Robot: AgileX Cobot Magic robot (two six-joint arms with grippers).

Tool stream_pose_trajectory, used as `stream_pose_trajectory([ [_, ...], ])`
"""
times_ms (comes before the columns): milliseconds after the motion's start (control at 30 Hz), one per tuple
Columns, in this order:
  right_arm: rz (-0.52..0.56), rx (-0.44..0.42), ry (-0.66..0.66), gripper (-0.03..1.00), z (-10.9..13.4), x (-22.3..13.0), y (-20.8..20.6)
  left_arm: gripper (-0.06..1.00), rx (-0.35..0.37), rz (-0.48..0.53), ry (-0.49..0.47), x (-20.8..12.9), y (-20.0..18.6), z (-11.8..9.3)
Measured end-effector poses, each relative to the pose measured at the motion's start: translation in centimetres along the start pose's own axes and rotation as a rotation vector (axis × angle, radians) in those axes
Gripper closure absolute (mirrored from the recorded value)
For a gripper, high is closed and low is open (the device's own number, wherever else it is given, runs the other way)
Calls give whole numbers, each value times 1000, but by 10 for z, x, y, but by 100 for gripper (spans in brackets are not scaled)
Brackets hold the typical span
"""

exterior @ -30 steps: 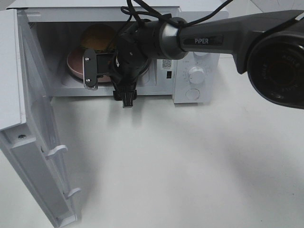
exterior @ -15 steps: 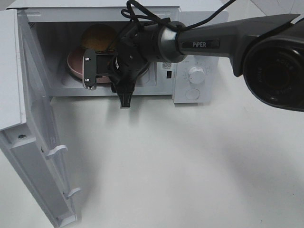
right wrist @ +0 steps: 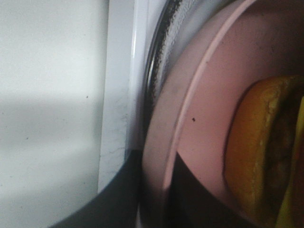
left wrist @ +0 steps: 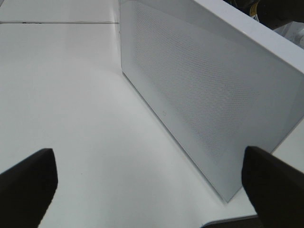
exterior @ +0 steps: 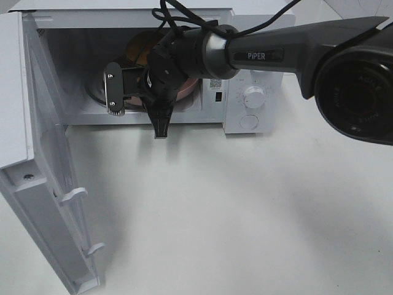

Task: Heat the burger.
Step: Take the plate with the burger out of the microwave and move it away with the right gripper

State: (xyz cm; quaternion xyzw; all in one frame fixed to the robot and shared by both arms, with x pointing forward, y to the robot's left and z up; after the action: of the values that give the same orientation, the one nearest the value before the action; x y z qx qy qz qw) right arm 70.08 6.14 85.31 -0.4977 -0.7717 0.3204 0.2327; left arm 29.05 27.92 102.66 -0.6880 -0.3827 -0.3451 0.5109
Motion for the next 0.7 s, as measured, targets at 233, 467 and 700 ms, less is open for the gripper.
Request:
stream_pose_trajectory([
  [233,6,18,2,86,1,2,-8,-3,0,0,0,0,0,0],
  [467,3,23,8,86,1,1,-17,-3,0,0,0,0,0,0],
  [700,-14,23,-27,87,10,4,-31,-3,0,0,0,0,0,0],
])
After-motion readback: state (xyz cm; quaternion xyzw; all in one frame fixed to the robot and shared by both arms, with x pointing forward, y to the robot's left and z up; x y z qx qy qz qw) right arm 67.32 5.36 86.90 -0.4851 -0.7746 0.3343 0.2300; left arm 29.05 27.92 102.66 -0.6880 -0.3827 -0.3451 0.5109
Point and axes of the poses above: a point on each arm's last joint axis where the gripper is mounted, y pointing out along that axis toward the gripper, z along the wrist's bending axis when the last joint is at zero, x = y × z, the point moved 7 cm from there along y, pointing out along that axis toward the gripper, and after that the axes turned 12 degrees about -y, right-handed, at the moved point
